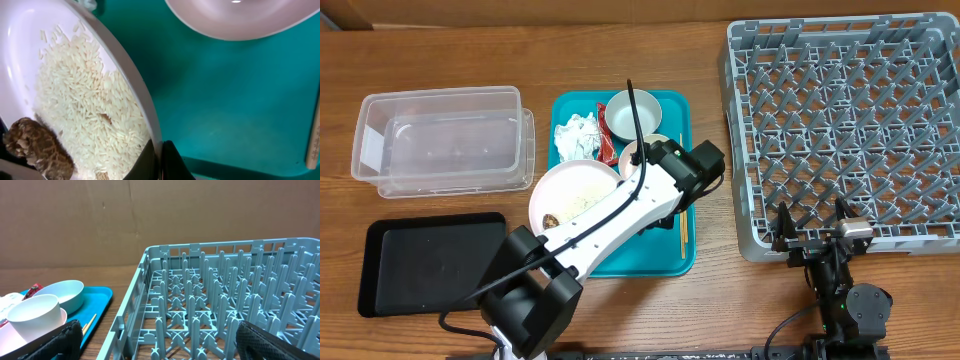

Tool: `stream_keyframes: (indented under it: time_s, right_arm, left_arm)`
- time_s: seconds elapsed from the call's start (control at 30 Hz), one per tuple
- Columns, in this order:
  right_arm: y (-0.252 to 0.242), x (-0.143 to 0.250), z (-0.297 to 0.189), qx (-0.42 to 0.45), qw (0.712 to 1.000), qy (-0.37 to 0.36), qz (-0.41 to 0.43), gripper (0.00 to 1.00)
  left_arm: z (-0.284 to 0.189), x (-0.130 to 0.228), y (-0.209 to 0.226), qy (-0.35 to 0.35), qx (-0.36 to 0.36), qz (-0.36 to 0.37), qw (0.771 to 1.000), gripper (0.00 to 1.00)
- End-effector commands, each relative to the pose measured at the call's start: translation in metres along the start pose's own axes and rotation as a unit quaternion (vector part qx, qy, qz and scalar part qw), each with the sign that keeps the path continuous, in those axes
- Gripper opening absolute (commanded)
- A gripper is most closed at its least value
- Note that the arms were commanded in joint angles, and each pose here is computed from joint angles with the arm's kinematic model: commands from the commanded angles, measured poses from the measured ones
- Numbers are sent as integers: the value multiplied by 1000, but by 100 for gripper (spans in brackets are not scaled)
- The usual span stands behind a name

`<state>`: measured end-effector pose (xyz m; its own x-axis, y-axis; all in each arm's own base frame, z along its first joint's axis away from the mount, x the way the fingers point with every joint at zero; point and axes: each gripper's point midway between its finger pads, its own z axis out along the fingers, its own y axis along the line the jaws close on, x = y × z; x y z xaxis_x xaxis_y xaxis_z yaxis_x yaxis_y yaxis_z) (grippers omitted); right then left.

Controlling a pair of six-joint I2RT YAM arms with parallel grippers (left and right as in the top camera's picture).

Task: Sort waste into correct bins and load items into the dishwasher
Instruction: 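Lift the white plate with the left gripper toward the black tray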

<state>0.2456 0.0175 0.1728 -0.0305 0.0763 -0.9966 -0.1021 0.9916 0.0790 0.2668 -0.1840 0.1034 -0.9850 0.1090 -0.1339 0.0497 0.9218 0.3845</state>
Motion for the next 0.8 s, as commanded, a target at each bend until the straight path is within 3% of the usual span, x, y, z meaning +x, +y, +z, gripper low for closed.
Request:
stream_keyframes:
  time_s: [0.0, 0.43, 0.77]
  right_arm:
    - [0, 1, 0, 0, 1000, -3, -2, 100]
    - [0, 1, 0, 0, 1000, -3, -2, 100]
    - [0, 1, 0, 0, 1000, -3, -2, 100]
  left_arm:
    - [-7, -16, 14, -13, -14, -23, 1000, 4]
    - [10, -22, 98, 67, -57, -152, 985, 4]
    - [2, -28, 162, 59, -28, -262, 963, 4]
